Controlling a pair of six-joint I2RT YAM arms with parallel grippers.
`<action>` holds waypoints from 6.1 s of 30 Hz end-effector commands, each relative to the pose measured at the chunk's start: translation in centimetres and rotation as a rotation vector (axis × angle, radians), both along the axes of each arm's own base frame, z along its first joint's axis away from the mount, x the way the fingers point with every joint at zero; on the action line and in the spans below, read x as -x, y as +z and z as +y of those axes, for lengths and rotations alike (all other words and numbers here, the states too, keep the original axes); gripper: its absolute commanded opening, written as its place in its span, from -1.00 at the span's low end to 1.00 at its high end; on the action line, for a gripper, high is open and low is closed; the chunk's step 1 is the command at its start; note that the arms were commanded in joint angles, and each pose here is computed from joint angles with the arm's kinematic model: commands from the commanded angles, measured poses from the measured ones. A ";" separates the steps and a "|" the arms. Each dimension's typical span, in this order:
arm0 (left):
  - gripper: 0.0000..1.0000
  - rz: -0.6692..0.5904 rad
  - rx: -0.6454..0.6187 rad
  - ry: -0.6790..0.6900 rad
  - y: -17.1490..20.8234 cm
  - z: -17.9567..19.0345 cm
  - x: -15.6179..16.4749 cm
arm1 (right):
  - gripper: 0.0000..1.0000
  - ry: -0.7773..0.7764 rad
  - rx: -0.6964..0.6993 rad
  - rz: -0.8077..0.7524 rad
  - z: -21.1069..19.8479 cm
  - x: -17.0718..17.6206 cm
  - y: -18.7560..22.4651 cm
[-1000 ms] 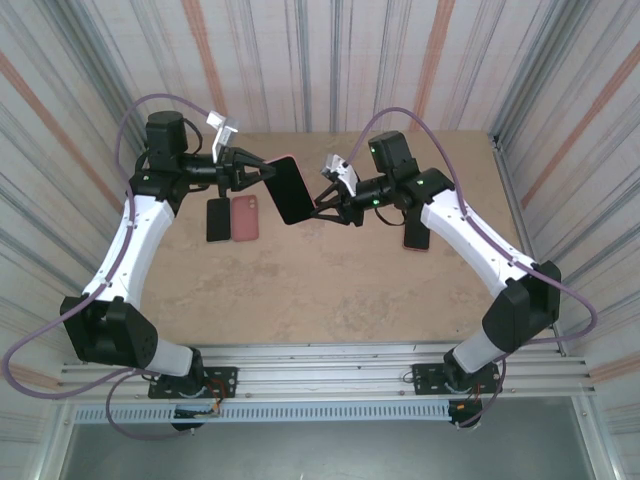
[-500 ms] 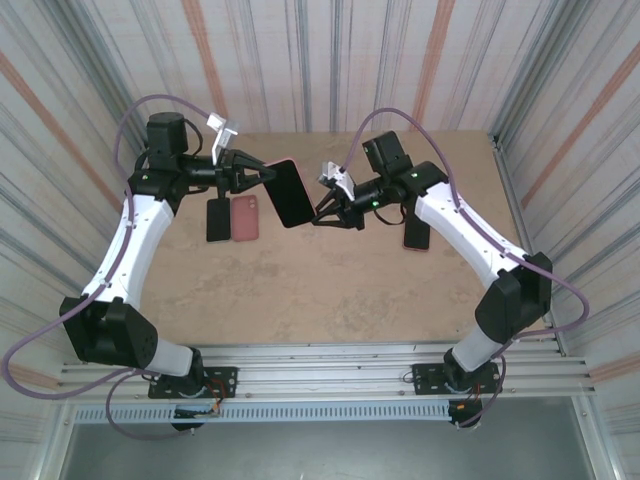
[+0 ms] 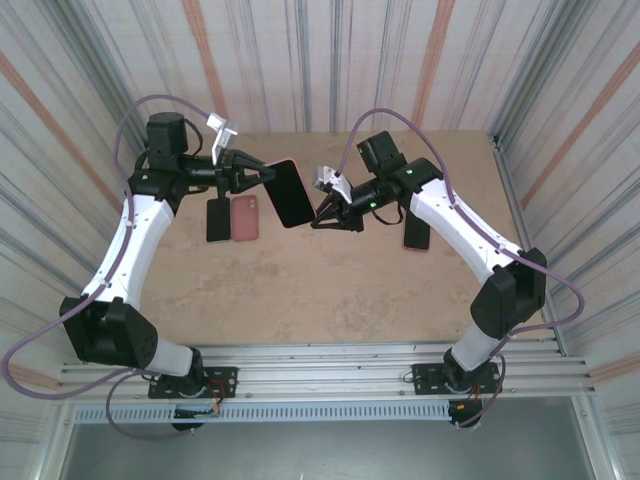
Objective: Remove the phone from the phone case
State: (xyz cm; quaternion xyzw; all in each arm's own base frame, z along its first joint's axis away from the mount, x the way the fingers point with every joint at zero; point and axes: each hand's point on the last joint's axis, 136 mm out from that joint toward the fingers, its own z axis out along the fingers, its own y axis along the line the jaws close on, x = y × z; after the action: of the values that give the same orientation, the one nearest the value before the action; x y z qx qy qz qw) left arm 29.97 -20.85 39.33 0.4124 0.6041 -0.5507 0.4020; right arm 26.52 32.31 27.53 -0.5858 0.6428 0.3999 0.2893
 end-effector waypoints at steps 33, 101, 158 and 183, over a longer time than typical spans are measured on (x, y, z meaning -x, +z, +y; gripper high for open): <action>-1.00 0.014 0.028 -0.078 0.6 -0.2 2.9 | -0.74 0.058 0.088 -0.071 0.2 1.1 0.1; -1.00 0.146 0.052 -0.168 -0.3 -1.1 2.6 | -0.58 -0.079 -0.149 -0.286 3.1 -1.2 5.3; -0.63 0.843 0.156 0.364 -9.3 -0.9 -9.0 | -0.92 -0.531 -0.748 0.860 0.1 -1.3 3.9; 0.45 0.870 0.174 0.587 -8.2 1.9 -8.3 | -0.98 -0.656 -0.912 0.871 -1.6 -4.8 4.2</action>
State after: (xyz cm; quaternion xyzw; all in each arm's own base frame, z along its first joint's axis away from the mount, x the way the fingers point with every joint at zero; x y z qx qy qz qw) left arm 39.43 -19.96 28.70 -0.0582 0.7635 -0.5959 0.2419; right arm 30.28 31.75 29.46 0.0160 0.6480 0.7073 0.2820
